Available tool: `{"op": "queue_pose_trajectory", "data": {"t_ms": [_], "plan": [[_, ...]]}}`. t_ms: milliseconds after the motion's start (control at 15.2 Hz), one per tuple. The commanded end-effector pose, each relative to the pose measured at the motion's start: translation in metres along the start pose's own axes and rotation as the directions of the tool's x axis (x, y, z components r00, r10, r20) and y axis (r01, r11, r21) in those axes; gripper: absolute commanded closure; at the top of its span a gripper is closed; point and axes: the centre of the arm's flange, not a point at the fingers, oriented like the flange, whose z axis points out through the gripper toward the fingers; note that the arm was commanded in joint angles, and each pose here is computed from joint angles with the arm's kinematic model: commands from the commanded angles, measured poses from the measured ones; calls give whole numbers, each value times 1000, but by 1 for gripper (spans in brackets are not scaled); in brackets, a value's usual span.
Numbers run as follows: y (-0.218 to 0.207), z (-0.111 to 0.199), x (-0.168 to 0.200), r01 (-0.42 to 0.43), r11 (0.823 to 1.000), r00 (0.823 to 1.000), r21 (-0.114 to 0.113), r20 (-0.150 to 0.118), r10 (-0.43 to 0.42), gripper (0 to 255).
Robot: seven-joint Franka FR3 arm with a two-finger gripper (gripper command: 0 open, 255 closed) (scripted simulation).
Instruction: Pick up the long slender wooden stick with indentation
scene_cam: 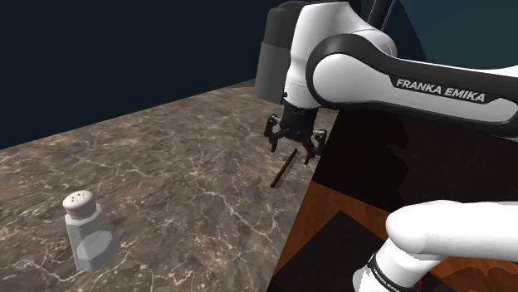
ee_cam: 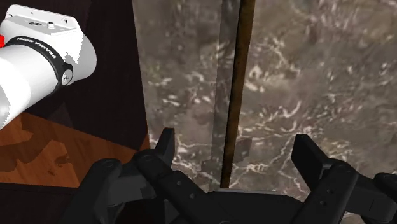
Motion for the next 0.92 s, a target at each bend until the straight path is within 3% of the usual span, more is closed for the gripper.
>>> {"op": "queue_pose_trajectory", "data": {"t_ms": [0, 264, 330, 858], "plan": [[-1, 10, -3, -3, 1000, 1000, 0, 0, 3, 0], [-1, 19, -4, -3, 1000, 1000, 0, 0, 3, 0], [-1, 18, -5, -3, 1000, 1000, 0, 0, 3, 255], [0, 18, -7, -3, 1000, 1000, 0, -1, 3, 255]]}}
